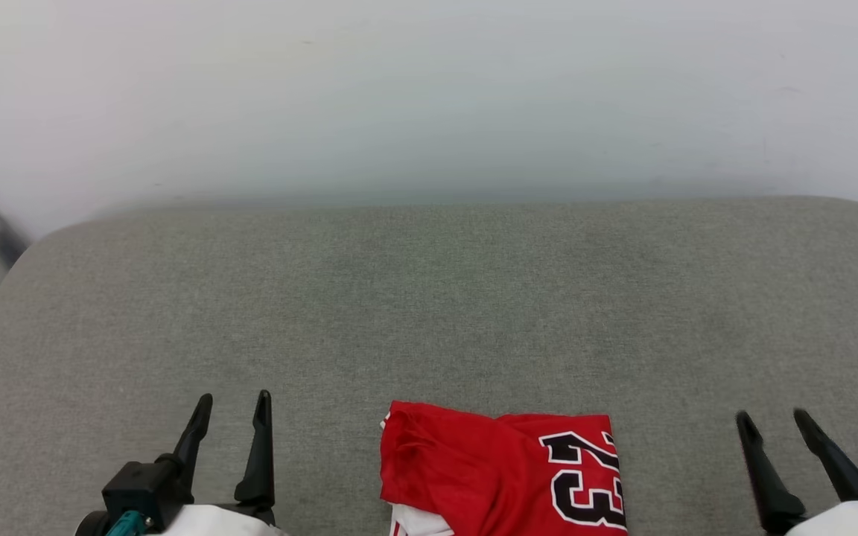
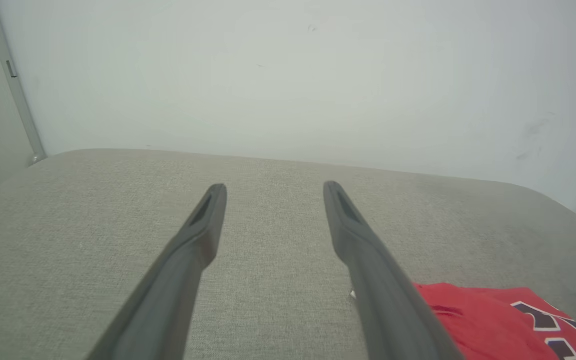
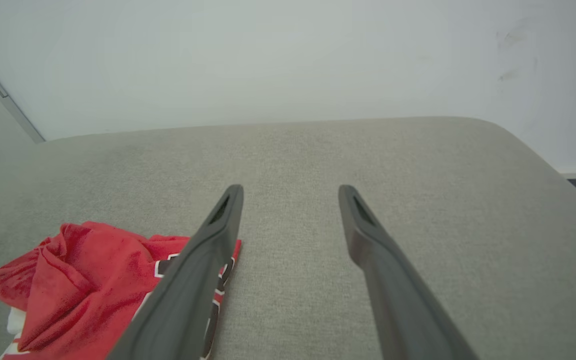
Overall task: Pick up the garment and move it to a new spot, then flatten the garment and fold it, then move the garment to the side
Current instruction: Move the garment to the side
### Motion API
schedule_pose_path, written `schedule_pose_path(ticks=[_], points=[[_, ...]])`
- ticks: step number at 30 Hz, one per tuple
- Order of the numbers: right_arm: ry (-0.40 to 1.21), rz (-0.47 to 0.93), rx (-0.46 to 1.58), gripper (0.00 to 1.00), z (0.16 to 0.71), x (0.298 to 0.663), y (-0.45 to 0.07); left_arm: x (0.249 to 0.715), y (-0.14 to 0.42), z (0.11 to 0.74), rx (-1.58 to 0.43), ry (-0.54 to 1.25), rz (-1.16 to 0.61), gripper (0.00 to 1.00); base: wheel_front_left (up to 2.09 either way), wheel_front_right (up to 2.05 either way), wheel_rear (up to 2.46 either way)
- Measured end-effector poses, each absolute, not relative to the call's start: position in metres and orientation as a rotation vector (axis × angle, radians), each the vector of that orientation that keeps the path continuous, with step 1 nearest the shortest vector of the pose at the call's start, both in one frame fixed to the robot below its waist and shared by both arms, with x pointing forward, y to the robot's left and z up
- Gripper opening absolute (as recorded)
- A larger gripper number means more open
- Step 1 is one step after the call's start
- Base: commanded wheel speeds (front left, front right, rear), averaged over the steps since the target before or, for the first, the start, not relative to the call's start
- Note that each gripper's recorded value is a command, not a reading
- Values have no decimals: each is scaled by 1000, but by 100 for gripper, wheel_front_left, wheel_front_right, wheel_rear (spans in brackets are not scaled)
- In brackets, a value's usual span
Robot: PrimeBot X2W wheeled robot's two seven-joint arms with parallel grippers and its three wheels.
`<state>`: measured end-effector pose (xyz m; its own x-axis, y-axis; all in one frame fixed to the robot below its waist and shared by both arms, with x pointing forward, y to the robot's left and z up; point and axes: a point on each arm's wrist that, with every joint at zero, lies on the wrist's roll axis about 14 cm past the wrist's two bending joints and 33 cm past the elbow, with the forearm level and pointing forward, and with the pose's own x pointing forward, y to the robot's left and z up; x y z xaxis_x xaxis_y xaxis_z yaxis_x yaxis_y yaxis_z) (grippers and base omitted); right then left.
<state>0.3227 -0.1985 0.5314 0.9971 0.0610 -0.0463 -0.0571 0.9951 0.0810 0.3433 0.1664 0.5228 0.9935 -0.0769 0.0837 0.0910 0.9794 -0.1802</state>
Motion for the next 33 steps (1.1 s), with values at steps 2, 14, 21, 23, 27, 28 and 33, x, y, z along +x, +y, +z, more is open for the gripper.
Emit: schedule_pose_path(ticks=[2,14,21,23,27,28,33], points=[[143,28,124,100,514,320,-209,344,169,524,-187,-82,-74,100,0,0,0],[784,-71,517,100,416,303,-267,345,192,535,-212,-134,11,100,0,0,0],[1015,186,874,100,396,323,-175,361,194,528,-216,-122,21,100,0,0,0],[1063,243,937,100,391,327,-157,365,196,523,-214,-110,27,100,0,0,0],[1144,332,1037,100,381,334,-124,369,201,516,-207,-93,37,100,0,0,0],[1153,354,1061,100,380,336,-115,369,202,514,-208,-89,41,100,0,0,0],[1192,408,1079,0,375,337,-90,370,204,513,-203,-87,46,100,0,0,0]])
